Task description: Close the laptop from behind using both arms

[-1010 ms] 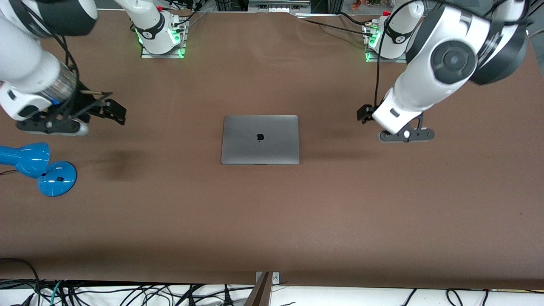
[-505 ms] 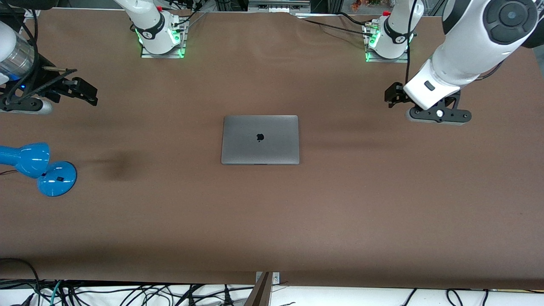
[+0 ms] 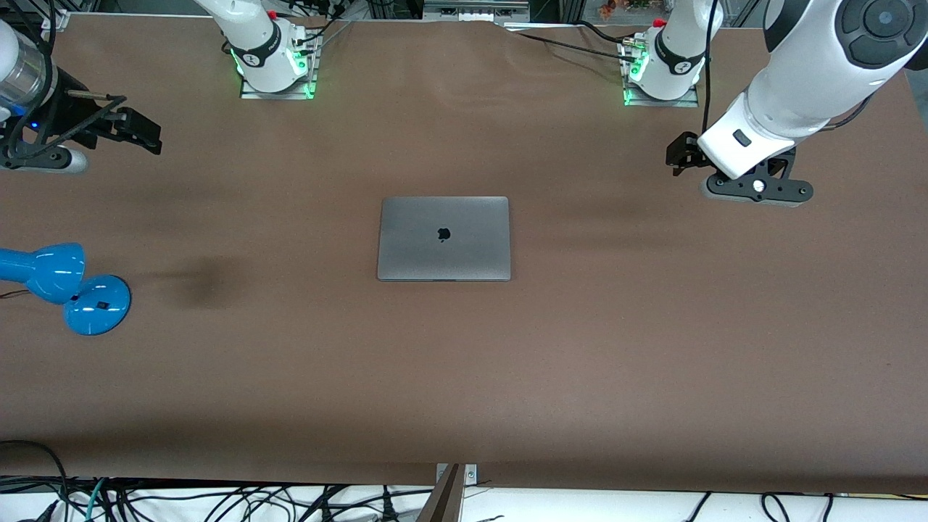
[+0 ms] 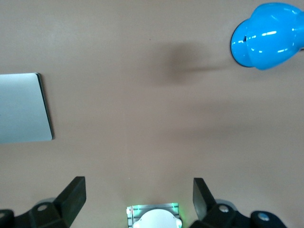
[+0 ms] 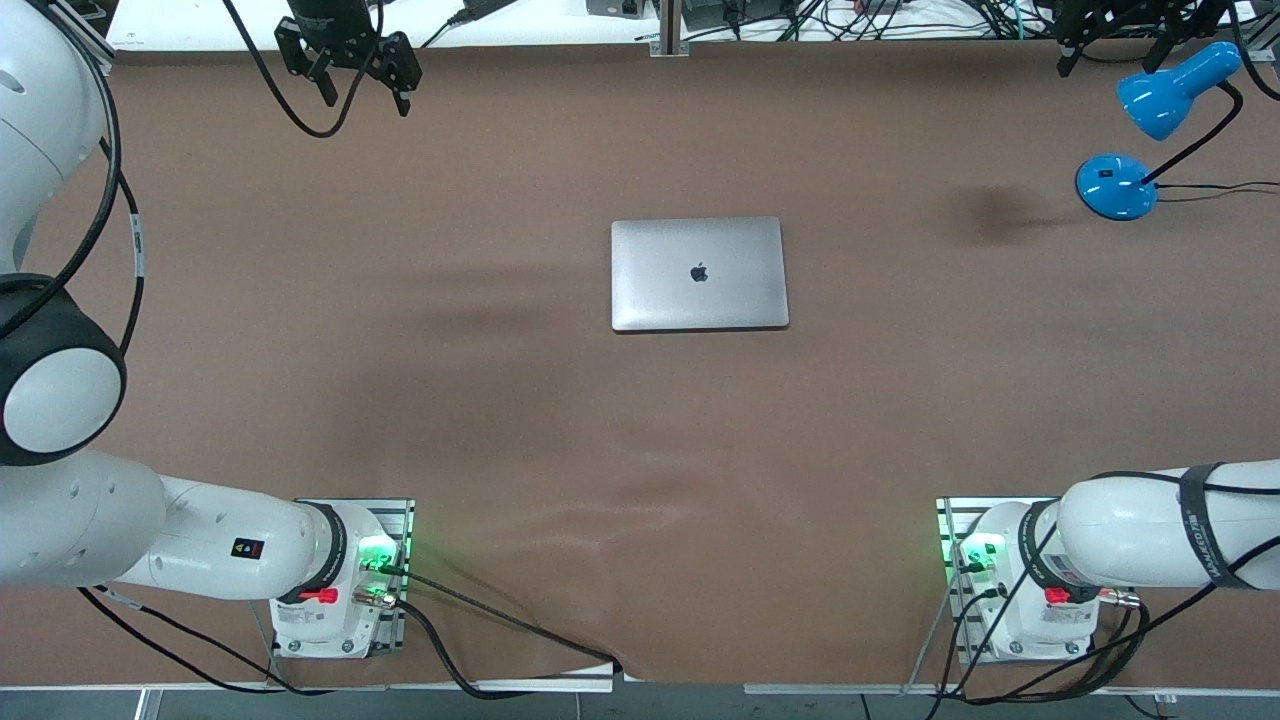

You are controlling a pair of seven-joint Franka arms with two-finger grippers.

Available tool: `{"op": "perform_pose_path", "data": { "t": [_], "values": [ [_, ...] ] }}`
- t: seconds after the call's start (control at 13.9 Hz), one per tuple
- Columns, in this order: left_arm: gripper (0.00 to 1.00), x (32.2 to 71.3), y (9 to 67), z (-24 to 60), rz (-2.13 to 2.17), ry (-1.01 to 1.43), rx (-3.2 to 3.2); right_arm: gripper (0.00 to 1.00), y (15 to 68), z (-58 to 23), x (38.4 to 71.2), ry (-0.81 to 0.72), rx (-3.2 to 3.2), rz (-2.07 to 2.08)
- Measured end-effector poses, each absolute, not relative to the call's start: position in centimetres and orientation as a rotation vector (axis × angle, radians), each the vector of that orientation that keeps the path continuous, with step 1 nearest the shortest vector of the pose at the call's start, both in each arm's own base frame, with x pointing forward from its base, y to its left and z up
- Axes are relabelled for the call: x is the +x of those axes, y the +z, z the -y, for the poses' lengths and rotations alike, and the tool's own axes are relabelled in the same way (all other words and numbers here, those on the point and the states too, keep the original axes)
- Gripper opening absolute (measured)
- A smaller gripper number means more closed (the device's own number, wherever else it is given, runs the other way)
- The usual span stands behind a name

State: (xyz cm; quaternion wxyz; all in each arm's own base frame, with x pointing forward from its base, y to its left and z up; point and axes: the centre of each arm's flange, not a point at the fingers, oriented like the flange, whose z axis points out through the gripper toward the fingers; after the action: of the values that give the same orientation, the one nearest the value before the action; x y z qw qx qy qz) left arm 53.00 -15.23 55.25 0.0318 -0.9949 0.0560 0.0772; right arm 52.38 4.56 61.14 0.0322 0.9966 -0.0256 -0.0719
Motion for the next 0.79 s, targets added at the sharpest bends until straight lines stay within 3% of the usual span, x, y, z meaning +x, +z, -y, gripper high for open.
{"op": "perform_pose_path", "data": {
  "t": [0.29,0.79],
  "values": [
    [1.00,50.6,54.5,15.0,-0.190,0.208,-3.059,1.00,61.1,-4.7,52.0,-0.237,3.075,0.078],
    [1.00,50.7,54.4,14.8,-0.199,0.204,-3.068,1.00,59.4,-4.7,52.0,-0.292,3.071,0.077]
  ]
}}
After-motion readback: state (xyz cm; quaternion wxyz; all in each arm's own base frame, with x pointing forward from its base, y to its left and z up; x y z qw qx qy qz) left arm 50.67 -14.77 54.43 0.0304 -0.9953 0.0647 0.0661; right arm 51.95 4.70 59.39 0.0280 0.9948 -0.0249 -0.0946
